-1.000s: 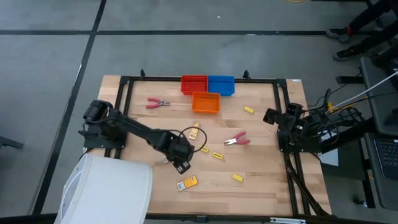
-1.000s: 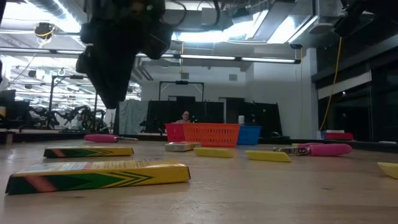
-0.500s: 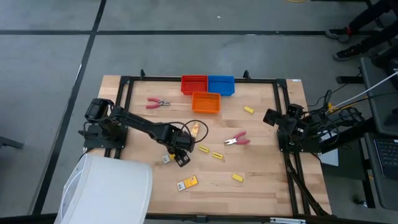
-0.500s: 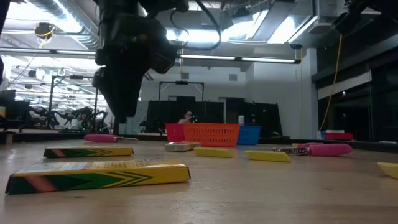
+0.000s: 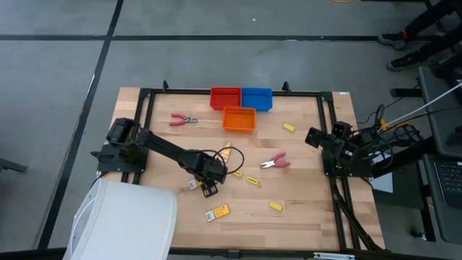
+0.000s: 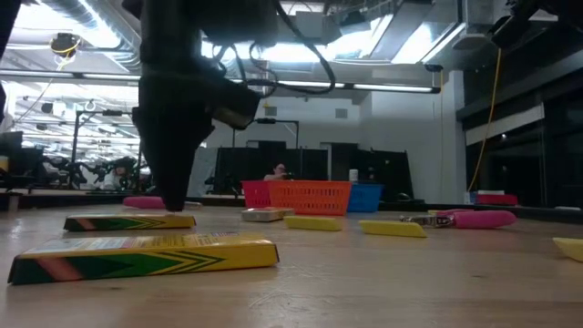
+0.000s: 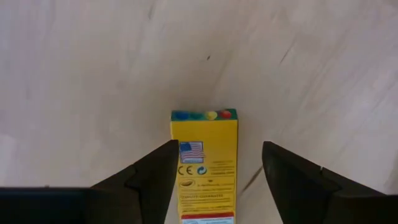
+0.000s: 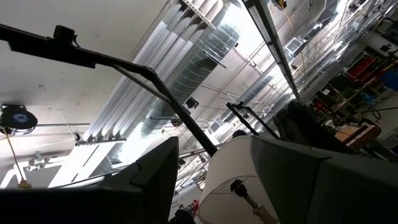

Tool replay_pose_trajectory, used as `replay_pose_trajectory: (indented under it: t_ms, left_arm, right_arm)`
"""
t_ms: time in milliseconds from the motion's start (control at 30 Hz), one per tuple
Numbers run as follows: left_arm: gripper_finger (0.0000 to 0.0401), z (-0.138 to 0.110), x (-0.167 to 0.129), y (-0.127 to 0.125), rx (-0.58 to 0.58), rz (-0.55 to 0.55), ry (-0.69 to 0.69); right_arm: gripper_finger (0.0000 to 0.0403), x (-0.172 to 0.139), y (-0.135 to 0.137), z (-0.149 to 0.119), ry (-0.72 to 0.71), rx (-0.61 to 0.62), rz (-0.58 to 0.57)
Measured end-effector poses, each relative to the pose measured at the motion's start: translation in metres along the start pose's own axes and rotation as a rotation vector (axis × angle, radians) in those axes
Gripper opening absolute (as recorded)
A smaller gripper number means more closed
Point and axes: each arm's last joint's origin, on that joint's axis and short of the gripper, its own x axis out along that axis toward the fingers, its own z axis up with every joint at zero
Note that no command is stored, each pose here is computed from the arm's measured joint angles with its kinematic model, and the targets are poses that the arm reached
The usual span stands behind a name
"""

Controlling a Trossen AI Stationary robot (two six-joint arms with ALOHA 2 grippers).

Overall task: Pick & Place School Supplies
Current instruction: Put the yellow crayon box into the red bin

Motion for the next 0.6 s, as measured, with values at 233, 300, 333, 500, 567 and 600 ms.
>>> replay_pose_trajectory:
  t_ms: [233, 300, 333, 500, 567, 600]
  left_arm:
    - [0.0248, -0.001, 0.003, 0.001, -0.047, 0.017, 0.011]
    - [0.0248, -0.001, 0.003, 0.001, -0.047, 0.021, 0.009]
    - [0.0247, -0.001, 0.003, 0.001, -0.046, 0.024, 0.009]
    - [0.0248, -0.007, 0.011, 0.007, -0.062, 0.042, 0.048]
    - [0.0246, -0.008, 0.013, 0.01, -0.079, 0.036, 0.053]
    - [0.0244, -0.008, 0.014, 0.011, -0.082, 0.036, 0.056]
  right_arm:
    - [0.0205, 0.0, 0.0, 0.0, -0.004, 0.007, -0.003]
    - [0.0205, 0.0, 0.0, 0.0, -0.004, 0.007, -0.004]
    - [0.0205, 0.0, 0.0, 0.0, -0.004, 0.007, -0.004]
    - [0.0205, 0.0, 0.0, 0.0, -0.016, 0.005, -0.018]
    - [0.0205, 0.0, -0.001, 0.001, -0.018, 0.004, -0.02]
    - [0.0205, 0.0, -0.001, 0.001, -0.018, 0.004, -0.02]
